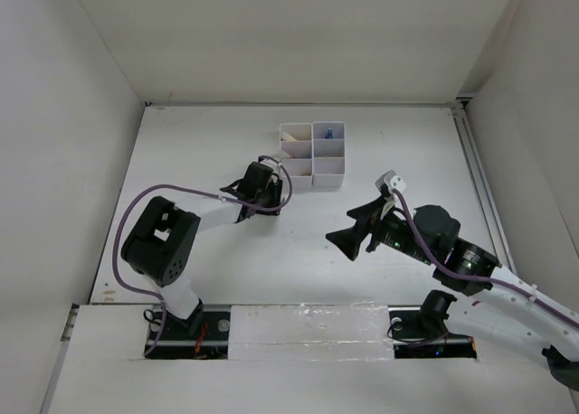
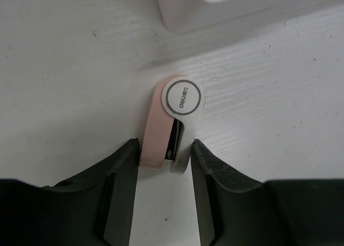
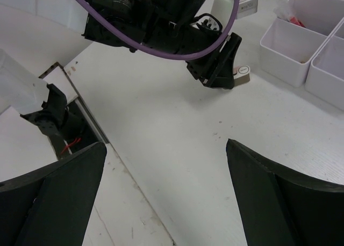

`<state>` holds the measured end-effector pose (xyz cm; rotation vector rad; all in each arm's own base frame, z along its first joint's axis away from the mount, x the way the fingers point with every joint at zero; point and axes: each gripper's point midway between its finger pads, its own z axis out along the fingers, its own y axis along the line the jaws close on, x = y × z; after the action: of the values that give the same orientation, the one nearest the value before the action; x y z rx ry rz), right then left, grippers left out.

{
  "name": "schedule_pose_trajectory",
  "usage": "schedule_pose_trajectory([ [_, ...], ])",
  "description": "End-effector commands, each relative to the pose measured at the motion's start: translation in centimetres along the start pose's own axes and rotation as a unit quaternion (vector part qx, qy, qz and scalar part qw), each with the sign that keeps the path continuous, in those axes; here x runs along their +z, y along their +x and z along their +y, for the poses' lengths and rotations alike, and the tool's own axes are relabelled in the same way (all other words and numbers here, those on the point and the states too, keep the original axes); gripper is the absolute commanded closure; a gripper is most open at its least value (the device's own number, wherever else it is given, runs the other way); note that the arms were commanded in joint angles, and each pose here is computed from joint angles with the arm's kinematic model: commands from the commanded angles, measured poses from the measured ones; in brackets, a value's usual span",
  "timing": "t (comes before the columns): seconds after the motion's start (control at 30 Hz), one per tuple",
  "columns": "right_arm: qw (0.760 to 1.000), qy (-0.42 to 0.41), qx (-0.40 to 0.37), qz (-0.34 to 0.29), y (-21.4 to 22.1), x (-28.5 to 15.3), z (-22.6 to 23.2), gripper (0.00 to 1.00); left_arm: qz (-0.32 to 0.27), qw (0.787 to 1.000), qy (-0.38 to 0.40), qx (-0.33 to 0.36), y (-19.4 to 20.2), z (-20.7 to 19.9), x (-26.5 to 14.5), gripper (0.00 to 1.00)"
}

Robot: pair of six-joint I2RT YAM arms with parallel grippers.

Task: Sort the stationery into containers
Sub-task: Pick up the stapler from the center of the board.

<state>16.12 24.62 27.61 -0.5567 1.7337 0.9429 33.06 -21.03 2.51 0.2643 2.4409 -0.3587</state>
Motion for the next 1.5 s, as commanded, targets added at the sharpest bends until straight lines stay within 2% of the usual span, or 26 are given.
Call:
schedule_pose_trajectory([
  [0.0,0.999,-0.004,0.001,-0.033,-2.6,-0.7,0.8,0.01,0.038,0.999,-0.002,-0.002,1.6,-0.1,0.4,0.69],
  [0.03,0.999,-0.004,0.001,-0.033,-2.6,-0.7,0.8,0.01,0.043,0.999,-0.003,-0.002,1.9,0.0,0.6,0.72],
  [0.2,0.999,-0.006,0.001,-0.038,-2.8,-0.9,0.8,0.01,0.058,0.998,-0.005,0.006,2.0,-0.3,1.1,1.00],
  [0.47,0.999,0.011,0.001,-0.039,-2.8,-0.9,0.2,0.01,0.075,0.996,0.005,0.037,3.2,-2.3,1.2,1.00],
  [0.73,0.997,0.049,0.033,-0.053,-3.6,-1.7,-0.8,0.01,0.043,0.997,0.016,0.058,2.0,-6.6,-1.6,1.00],
  [0.87,0.984,0.131,0.069,-0.102,-4.9,-3.1,-3.6,0.01,0.008,0.998,0.020,0.064,0.5,-8.3,-3.7,1.00],
  [0.97,0.974,0.149,0.101,-0.138,-5.7,-4.6,-4.3,0.01,-0.004,0.998,0.034,0.055,0.8,-8.7,-4.6,1.00],
  [1.03,0.962,0.175,0.122,-0.168,-6.6,-5.6,-5.2,0.01,-0.045,0.996,0.056,0.048,-0.5,-9.4,-6.7,1.00],
  [1.17,0.953,0.191,0.150,-0.181,-7.2,-6.0,-5.6,0.01,-0.093,0.991,0.085,0.044,-1.1,-10.2,-8.9,1.00],
  [1.3,0.953,0.194,0.163,-0.163,-7.1,-4.0,-5.5,0.01,-0.163,0.979,0.110,0.043,-2.8,-11.0,-12.0,1.00],
  [1.47,0.959,0.162,0.177,-0.152,-7.7,-0.6,-4.3,0.01,-0.256,0.953,0.153,0.051,-4.3,-12.8,-17.2,1.00],
])
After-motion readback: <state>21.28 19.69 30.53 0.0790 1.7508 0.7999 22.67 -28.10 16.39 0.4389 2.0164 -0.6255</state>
